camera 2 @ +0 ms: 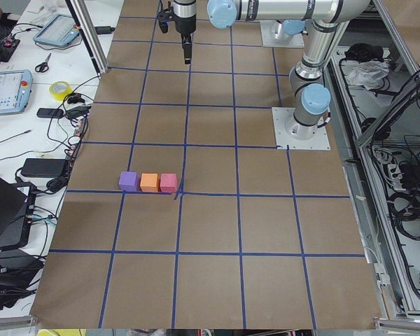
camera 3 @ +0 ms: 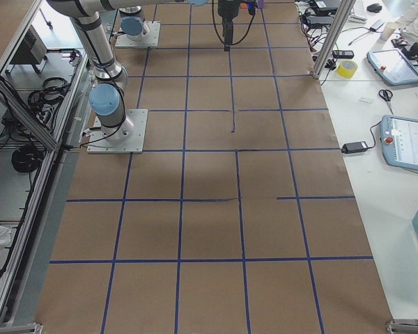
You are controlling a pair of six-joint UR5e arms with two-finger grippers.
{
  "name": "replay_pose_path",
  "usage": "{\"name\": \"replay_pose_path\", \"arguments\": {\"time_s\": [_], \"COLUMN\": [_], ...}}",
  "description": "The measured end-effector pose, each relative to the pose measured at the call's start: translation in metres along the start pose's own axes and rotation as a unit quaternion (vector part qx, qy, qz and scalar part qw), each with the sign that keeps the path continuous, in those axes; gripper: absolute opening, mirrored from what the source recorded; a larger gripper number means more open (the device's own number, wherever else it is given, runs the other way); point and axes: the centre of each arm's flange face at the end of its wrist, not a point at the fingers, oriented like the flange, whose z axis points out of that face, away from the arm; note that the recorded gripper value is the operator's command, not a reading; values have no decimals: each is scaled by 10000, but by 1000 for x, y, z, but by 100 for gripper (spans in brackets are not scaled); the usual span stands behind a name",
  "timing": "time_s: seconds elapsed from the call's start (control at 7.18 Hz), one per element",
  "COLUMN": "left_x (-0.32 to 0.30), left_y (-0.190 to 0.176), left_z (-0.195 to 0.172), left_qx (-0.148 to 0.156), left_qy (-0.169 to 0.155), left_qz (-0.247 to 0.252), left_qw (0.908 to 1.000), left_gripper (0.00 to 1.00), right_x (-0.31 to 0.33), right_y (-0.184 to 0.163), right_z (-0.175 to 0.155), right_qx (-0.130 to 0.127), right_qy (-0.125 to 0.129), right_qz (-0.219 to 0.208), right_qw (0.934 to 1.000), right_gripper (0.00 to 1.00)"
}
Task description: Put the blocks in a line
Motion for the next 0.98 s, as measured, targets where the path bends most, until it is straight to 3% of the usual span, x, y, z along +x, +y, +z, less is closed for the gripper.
{"name": "replay_pose_path", "arguments": {"time_s": [0.28, 0.56, 0.84, 0.98], "left_x": [27, 32, 33, 32], "left_y": [10, 13, 16, 17], "left_z": [4, 4, 1, -1], "left_qx": [31, 20, 16, 19], "left_qy": [4, -35, -2, 17], "left_qz": [-337, -355, 15, 444], "left_qw": [9994, 9994, 10000, 9990], "left_gripper": [100, 100, 100, 100], "right_x": [0, 0, 0, 0], "right_y": [0, 0, -1, -1], "right_z": [0, 1, 1, 1], "right_qx": [-2, -10, -11, -12], "right_qy": [-1, -1, -5, -5], "right_qz": [1, 0, 1, -1], "right_qw": [10000, 10000, 10000, 10000], "right_gripper": [100, 100, 100, 100]}}
